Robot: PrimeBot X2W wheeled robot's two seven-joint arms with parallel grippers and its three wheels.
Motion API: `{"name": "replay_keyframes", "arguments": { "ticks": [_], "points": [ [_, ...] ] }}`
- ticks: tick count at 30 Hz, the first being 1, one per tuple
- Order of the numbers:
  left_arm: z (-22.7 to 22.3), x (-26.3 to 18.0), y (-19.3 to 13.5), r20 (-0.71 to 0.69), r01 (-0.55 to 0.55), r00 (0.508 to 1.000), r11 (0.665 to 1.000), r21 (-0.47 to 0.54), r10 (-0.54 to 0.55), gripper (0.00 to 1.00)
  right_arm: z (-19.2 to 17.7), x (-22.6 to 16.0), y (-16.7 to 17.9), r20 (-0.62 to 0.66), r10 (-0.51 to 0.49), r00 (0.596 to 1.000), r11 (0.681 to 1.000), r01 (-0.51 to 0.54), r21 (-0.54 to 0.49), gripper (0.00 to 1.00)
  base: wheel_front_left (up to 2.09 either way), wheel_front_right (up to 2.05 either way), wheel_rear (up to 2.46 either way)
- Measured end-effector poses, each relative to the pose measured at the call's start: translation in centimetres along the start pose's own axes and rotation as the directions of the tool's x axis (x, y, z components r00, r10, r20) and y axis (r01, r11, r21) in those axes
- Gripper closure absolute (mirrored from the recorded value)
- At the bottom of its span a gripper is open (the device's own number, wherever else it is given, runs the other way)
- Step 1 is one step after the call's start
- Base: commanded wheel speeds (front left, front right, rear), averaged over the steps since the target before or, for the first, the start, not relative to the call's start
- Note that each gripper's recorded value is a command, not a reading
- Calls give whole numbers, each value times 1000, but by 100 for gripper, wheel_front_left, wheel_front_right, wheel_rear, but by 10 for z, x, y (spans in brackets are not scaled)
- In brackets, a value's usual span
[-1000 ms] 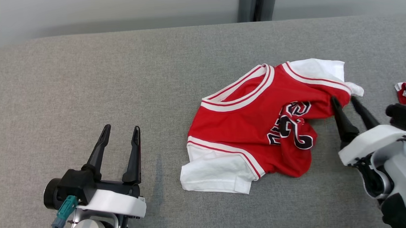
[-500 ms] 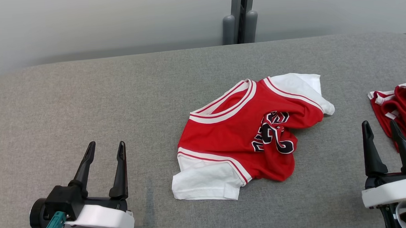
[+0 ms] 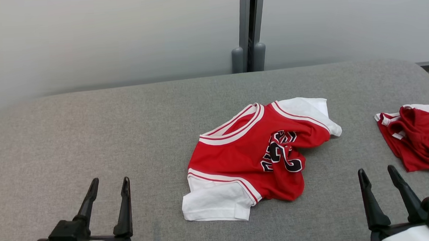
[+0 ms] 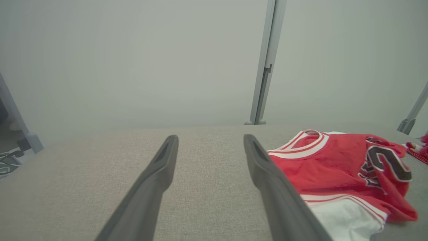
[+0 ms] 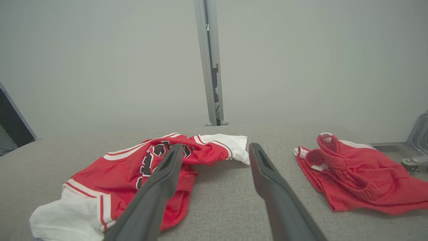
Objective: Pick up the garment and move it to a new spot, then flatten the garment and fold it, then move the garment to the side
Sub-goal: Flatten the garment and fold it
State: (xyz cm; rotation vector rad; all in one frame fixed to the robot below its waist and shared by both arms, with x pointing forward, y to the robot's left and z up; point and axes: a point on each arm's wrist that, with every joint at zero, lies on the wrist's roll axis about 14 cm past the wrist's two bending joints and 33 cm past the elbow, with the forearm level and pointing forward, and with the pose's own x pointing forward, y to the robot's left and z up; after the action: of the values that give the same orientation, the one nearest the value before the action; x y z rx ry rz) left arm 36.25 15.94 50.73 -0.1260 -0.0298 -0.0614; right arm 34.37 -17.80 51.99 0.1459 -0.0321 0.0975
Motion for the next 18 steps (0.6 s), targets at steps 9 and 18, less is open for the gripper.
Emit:
{"name": "replay_keyframes", "arguments": {
  "ticks": [9,18],
  "points": [
    [-5,-22,7,-33,-22,999,1000,12,23,0,1,-16,5,-19,-4,1000,1000,5,12,0,0,0,0],
    [-4,-24,7,-35,-36,999,999,10,37,0,3,-14,10,-17,7,1000,1000,-7,14,0,0,0,0]
  ]
}}
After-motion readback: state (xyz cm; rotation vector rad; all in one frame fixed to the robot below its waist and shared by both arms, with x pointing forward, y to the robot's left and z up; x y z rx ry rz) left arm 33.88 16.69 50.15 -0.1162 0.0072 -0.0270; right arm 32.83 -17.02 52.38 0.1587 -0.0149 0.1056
